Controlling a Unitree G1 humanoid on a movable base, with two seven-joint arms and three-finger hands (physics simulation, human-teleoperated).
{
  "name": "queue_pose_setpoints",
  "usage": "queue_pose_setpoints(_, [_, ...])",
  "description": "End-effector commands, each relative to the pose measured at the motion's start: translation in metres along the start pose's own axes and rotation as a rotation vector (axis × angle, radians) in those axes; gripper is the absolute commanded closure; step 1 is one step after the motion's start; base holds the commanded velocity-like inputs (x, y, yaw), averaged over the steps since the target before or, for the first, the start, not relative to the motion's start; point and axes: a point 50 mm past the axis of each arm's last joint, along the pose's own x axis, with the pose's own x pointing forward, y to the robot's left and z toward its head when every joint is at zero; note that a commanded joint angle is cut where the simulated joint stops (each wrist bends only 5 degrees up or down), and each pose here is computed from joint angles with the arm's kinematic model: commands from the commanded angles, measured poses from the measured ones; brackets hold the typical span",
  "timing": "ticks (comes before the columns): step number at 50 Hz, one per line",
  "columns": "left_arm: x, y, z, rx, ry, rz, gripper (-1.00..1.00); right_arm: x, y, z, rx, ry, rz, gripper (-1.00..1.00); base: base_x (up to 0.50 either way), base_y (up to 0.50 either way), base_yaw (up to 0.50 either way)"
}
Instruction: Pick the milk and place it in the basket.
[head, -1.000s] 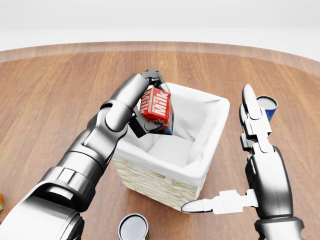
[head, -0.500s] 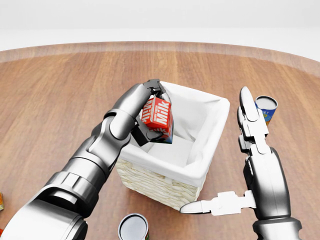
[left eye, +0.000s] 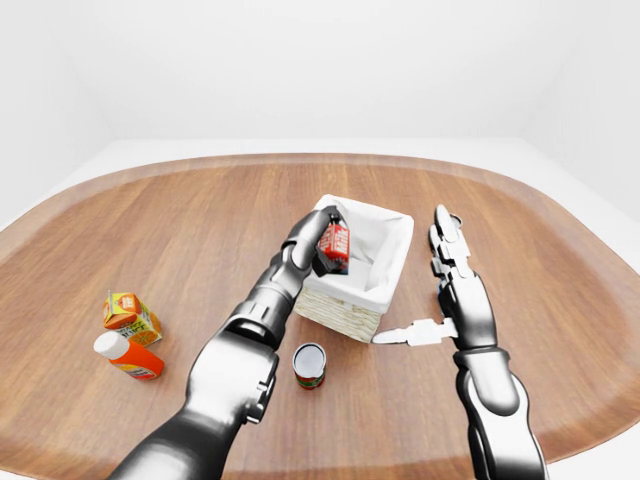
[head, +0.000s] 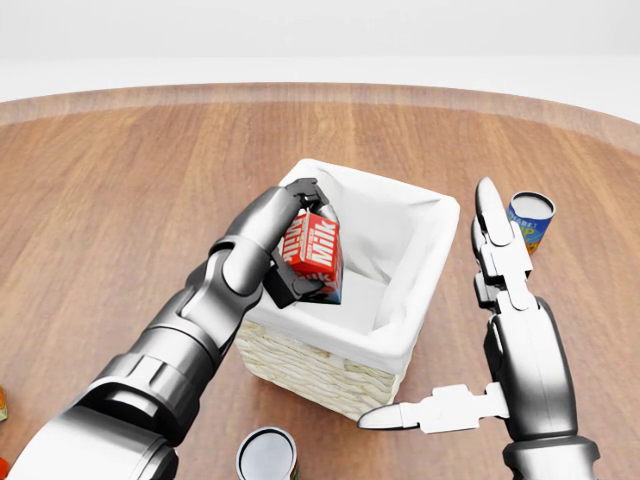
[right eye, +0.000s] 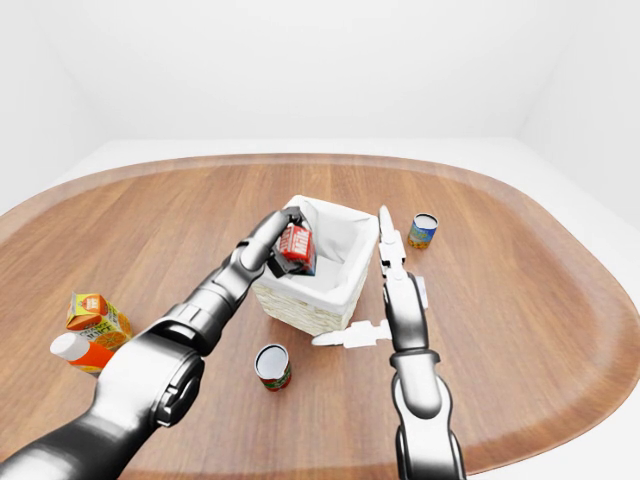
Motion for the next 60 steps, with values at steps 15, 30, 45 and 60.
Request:
queue_pose_setpoints(15, [0.001, 0.008, 0.003, -0.031, -0.003, 0.067, 0.54, -0.001, 0.000, -0.001, 0.000, 0.003, 0.002, -1.00, 0.00, 0.00, 0.00])
queue_pose_setpoints(30, [0.002, 0.012, 0.007, -0.038, -0.016, 0.082, -1.00, -0.001, 0.002, 0.000, -0.001, 0.004, 0.007, -1.00, 0.00, 0.00, 0.00])
queue_pose_setpoints(45, [0.001, 0.013, 0.015, -0.252, -0.059, 0.076, -1.00, 0.000, 0.002, 0.000, 0.001, 0.000, 0.007, -1.00, 0.00, 0.00, 0.00])
queue_pose_setpoints(60, [-0.048, 0.003, 0.019, -0.724, -0.286, 0.069, -1.00, 0.002, 0.001, -0.007, -0.003, 0.026, 0.002, -1.00, 0.00, 0.00, 0.00])
